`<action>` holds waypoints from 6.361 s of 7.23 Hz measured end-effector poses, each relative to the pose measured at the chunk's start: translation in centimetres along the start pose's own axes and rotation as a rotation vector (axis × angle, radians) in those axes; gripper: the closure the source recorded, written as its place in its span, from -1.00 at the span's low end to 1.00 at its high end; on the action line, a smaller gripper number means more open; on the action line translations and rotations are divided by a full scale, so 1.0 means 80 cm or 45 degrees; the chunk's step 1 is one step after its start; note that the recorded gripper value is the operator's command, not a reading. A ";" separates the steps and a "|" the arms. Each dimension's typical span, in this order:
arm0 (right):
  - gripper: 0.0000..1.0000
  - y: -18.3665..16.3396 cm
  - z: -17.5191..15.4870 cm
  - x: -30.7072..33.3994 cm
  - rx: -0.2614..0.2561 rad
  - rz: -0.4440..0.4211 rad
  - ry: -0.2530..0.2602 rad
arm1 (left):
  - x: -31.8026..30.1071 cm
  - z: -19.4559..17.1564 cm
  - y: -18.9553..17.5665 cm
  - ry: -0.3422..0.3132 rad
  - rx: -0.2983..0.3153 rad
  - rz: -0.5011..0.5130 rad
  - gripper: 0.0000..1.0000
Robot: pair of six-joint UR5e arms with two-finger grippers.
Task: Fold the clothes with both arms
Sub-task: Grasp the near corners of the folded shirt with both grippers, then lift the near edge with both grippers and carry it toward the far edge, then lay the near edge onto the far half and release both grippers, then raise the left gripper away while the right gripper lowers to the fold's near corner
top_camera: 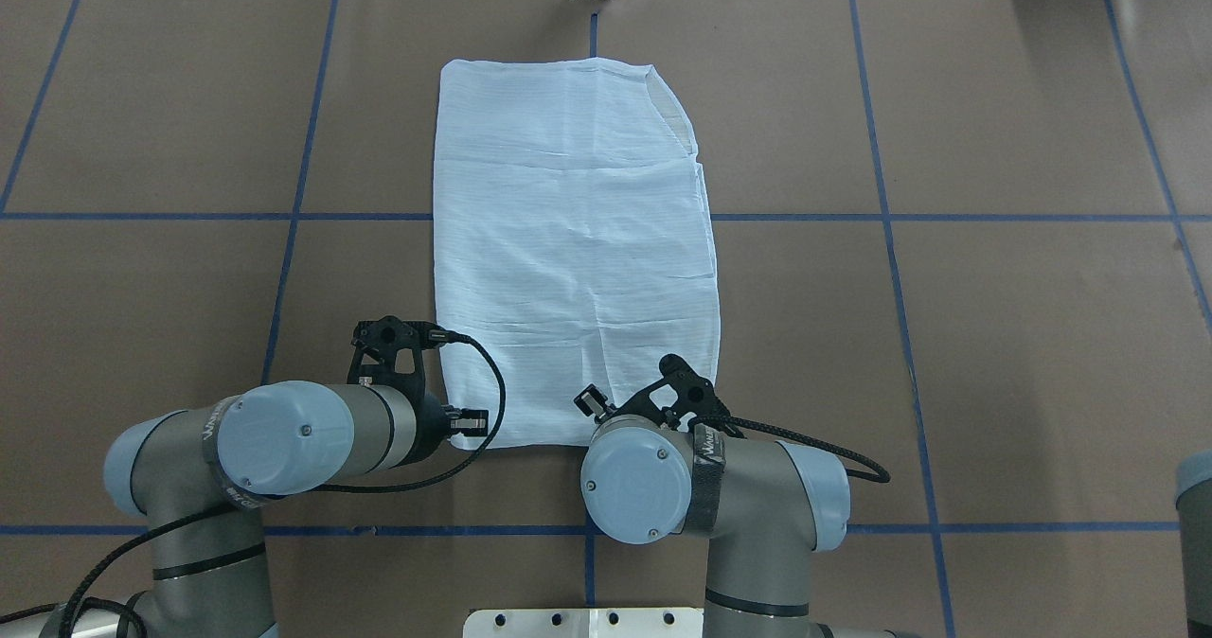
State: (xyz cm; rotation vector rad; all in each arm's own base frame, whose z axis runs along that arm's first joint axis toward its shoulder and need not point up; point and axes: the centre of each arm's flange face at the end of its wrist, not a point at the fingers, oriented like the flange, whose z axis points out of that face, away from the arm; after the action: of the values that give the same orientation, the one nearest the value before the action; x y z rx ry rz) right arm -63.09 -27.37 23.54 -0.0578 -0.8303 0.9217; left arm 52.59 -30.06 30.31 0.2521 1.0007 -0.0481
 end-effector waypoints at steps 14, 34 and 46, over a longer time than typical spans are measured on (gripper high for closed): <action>1.00 -0.055 -0.279 0.048 -0.083 -0.040 -0.104 | 0.085 -0.290 0.023 0.221 -0.124 -0.012 1.00; -1.00 -0.110 0.014 -0.235 0.369 -0.409 -0.252 | -0.057 0.001 -0.231 -0.216 0.259 0.027 -1.00; -1.00 -0.162 -0.010 -0.247 0.277 -0.521 -0.251 | -0.088 0.059 -0.285 -0.347 0.265 0.146 -0.97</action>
State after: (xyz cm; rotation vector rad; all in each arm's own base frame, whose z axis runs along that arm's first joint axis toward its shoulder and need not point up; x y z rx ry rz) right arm -60.16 -49.56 15.89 0.3849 -0.8771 0.6297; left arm 49.11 -53.79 34.37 0.4796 0.7087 -0.0804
